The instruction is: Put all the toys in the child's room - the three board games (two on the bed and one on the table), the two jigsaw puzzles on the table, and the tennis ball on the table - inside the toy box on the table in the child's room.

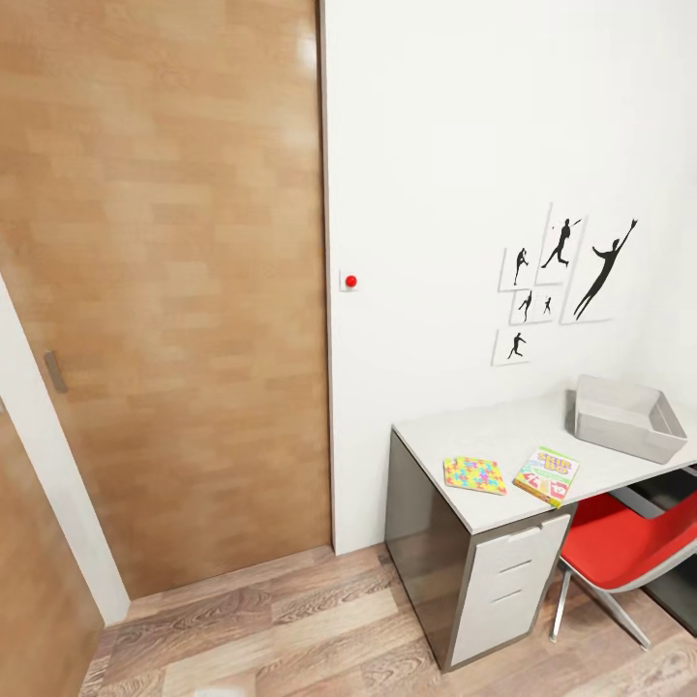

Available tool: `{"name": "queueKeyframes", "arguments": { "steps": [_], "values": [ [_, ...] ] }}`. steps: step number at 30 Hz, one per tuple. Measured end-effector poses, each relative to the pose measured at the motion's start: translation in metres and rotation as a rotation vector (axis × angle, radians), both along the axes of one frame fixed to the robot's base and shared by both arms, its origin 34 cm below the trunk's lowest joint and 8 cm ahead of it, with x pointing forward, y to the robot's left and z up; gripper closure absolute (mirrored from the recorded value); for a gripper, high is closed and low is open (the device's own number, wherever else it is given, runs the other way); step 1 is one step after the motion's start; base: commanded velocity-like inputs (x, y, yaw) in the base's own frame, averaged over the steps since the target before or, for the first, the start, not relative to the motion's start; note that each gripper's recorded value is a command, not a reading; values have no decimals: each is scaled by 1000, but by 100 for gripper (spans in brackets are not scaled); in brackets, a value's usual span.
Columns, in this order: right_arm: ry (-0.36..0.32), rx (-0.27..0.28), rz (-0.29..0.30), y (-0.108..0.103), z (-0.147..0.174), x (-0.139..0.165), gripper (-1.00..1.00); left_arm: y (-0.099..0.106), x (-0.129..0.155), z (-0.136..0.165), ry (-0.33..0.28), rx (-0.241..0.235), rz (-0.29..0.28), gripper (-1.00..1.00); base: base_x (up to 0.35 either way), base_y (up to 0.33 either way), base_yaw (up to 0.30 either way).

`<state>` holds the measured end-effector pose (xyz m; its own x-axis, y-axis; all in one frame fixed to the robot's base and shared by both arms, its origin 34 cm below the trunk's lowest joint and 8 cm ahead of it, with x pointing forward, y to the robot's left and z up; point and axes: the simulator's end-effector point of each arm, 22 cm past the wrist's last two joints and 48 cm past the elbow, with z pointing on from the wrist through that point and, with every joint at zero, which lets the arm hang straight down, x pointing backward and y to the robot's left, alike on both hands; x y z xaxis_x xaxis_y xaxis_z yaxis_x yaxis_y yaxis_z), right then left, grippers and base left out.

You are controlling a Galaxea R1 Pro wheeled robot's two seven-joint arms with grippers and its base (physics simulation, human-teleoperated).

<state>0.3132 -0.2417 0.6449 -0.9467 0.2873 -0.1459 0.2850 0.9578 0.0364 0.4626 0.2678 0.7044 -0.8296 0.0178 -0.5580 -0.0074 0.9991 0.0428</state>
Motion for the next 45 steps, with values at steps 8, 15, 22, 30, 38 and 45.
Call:
{"name": "queueKeyframes", "arguments": {
  "steps": [8,15,22,30,38,45],
  "values": [
    [-50,-39,-15,-11,2,9,-100,24,-21,-9,48,97,55,-100,0,0,0],
    [-102,-60,-21,-16,4,20,-100,33,-33,-14,96,141,77,-100,0,0,0],
    [-120,-66,-23,-17,5,24,-100,34,-47,-21,161,151,73,-100,0,0,-130],
    [-120,-66,-24,-17,5,23,-100,34,-48,-22,168,148,71,-100,0,0,-249],
    [-118,-67,-23,-17,5,23,-100,31,-49,-23,170,146,69,-100,0,0,-270],
    [-116,-67,-23,-17,4,22,-100,31,-50,-24,173,145,68,-100,-7,0,-273]
  ]
}}
